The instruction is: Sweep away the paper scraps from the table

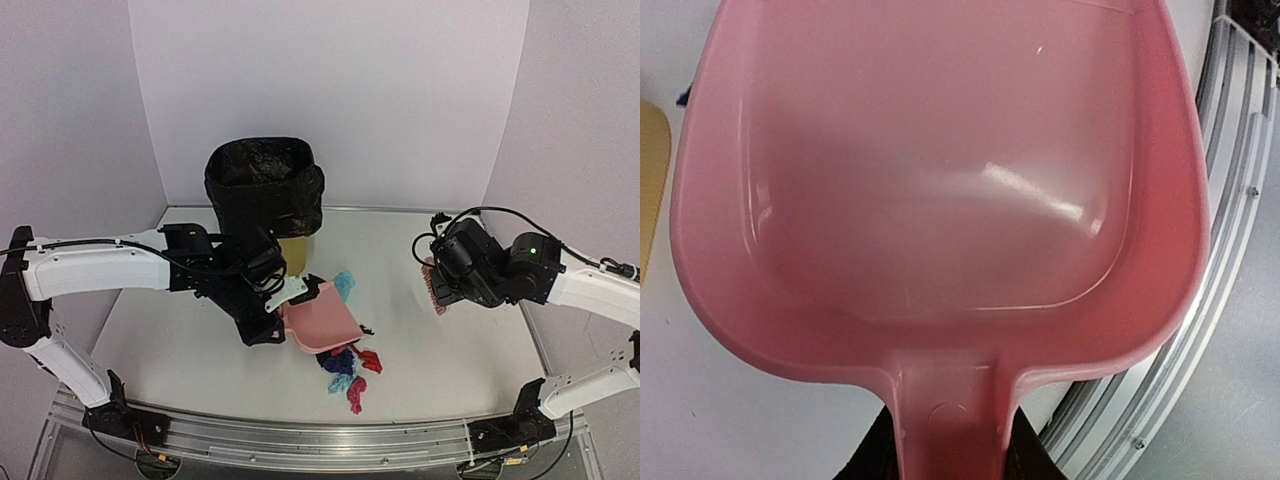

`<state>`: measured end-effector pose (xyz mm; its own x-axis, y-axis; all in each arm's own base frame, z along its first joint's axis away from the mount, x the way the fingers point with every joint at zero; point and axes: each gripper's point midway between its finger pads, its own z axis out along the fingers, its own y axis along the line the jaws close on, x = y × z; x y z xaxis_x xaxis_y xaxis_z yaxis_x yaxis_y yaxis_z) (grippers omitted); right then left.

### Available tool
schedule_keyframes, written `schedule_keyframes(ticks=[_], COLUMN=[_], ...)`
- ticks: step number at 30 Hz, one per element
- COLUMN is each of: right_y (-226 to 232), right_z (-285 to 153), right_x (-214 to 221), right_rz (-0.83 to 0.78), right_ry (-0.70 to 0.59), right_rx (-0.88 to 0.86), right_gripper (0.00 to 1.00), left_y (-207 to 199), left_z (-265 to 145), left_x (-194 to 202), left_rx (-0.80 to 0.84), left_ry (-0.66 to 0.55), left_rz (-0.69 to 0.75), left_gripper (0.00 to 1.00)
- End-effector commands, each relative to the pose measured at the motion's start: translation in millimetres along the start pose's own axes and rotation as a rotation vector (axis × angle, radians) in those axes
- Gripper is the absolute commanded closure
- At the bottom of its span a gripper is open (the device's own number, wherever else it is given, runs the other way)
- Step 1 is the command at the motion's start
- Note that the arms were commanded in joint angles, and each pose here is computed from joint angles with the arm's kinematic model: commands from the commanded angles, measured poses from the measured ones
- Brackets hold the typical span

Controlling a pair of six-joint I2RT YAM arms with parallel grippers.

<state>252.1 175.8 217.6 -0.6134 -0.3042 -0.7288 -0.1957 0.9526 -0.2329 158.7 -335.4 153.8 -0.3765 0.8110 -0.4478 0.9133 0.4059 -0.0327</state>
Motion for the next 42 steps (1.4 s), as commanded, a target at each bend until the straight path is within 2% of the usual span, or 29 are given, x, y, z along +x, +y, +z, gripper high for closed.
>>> schedule_keyframes(ticks=[1, 5, 8, 12, 18, 26, 30, 32, 34, 37, 39, 42], right_y=[-0.7, 5.3, 7.2, 10.3, 9.5, 8.0, 9.0, 9.2, 10.4, 12.0, 12.6, 15.8], right_z=[7.7, 20.7, 30.5, 39.4, 47.8, 63.1, 70.6, 74.2, 78.3, 83.6, 88.4, 96.1], right_x=[-8.7, -6.2, -3.4, -0.3, 3.0, 2.6, 3.0, 4.1, 4.6, 4.0, 2.8, -1.2], right_rz=[-0.036, -0.035, -0.033, -0.019, -0.011, 0.012, 0.015, 0.02, 0.024, 0.017, 0.014, 0.005], right_ry=[0.001, 0.051, 0.089, 0.123, 0.154, 0.196, 0.215, 0.227, 0.239, 0.252, 0.26, 0.271], right_rx=[0.043, 0.029, 0.023, 0.01, 0.006, -0.004, -0.011, -0.015, -0.023, -0.03, -0.03, -0.037], right_gripper=[1.0, 1.0, 1.0, 1.0, 1.0, 1.0, 1.0, 1.0, 1.0, 1.0, 1.0, 1.0], left_y=[8.0, 24.2, 31.5, 80.8, 102.8, 133.1, 149.7, 155.1, 152.7, 154.0, 144.2, 133.6], left_z=[-19.5, -14.4, -6.2, 2.1, -3.6, 19.6, 11.0, 1.1, -7.4, -16.7, -14.6, -16.2], left_x=[19.1, 48.0, 52.4, 66.8, 70.9, 99.2, 103.6, 99.8, 96.8, 130.2, 149.1, 142.6], left_rx=[-0.057, -0.145, -0.119, -0.161, -0.193, -0.16, -0.193, -0.216, -0.202, -0.255, -0.222, -0.164], left_ry=[-0.009, 0.061, 0.083, 0.134, 0.102, 0.197, 0.187, 0.163, 0.16, 0.316, 0.381, 0.323], left_rz=[-0.123, -0.156, -0.165, -0.341, -0.39, -0.498, -0.541, -0.517, -0.436, -0.35, -0.307, -0.263], left_gripper=[1.0, 1.0, 1.0, 1.0, 1.0, 1.0, 1.0, 1.0, 1.0, 1.0, 1.0, 1.0])
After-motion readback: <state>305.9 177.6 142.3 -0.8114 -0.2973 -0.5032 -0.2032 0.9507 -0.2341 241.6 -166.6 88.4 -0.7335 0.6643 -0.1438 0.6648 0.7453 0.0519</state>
